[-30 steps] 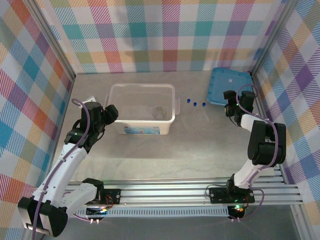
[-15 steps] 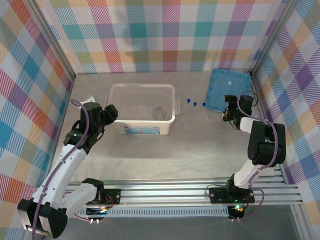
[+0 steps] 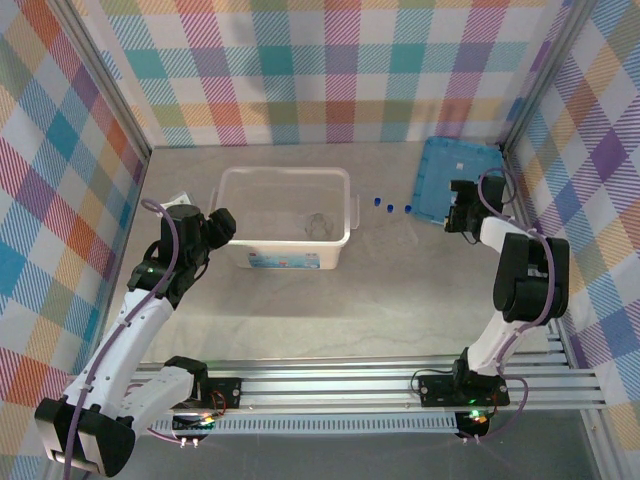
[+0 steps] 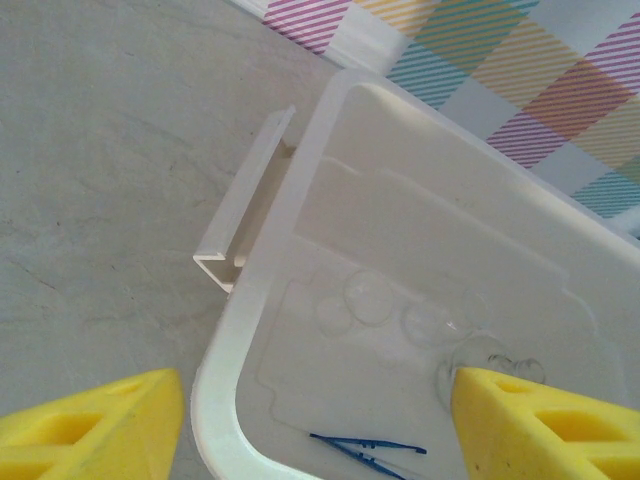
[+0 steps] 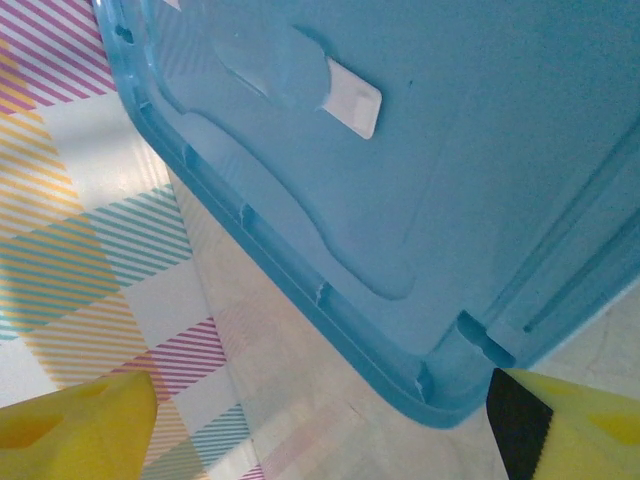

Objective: Organize the chemistry lab equipment

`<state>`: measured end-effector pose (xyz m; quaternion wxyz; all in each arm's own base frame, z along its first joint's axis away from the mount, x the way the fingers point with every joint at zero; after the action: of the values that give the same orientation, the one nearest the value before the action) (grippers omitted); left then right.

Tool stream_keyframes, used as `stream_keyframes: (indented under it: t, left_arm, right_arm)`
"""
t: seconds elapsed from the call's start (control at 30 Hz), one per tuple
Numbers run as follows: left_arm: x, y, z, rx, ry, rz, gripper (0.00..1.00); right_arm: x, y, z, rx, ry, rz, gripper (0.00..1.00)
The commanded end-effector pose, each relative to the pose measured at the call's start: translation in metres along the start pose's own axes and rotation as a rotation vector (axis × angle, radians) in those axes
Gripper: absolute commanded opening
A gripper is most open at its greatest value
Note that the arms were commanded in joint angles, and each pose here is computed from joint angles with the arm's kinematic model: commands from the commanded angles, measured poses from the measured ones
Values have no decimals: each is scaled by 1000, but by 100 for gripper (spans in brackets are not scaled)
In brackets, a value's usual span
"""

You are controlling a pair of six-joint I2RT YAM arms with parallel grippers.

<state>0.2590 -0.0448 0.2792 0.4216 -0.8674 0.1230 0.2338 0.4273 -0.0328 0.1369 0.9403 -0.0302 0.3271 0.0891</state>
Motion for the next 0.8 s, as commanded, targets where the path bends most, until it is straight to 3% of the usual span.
stream_keyframes:
  t: [0.0, 0.27, 0.77]
  left_arm:
    - [-6, -3, -3, 6, 14, -25, 71]
    - [-3, -3, -3, 8, 13, -22, 71]
    - [-9, -6, -3, 17, 6, -35, 71]
  right_arm:
    - [10, 4, -14, 50, 85, 24, 87]
    - [10, 6, -27, 58, 114, 20, 87]
    - [48, -6, -22, 40, 121, 25, 87]
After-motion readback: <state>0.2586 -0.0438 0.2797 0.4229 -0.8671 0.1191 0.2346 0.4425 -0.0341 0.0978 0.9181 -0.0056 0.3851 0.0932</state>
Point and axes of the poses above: each hand's point on the last joint's axis, 136 mm out from that joint toward the fingers, its own x axis out along the fingers, its own z axis along the line the jaws close on, y = z × x, the point moved 7 cm from there along -x, back along the fingers, and after that the axes turned 9 degrees about -x, right-handed, at the moved point
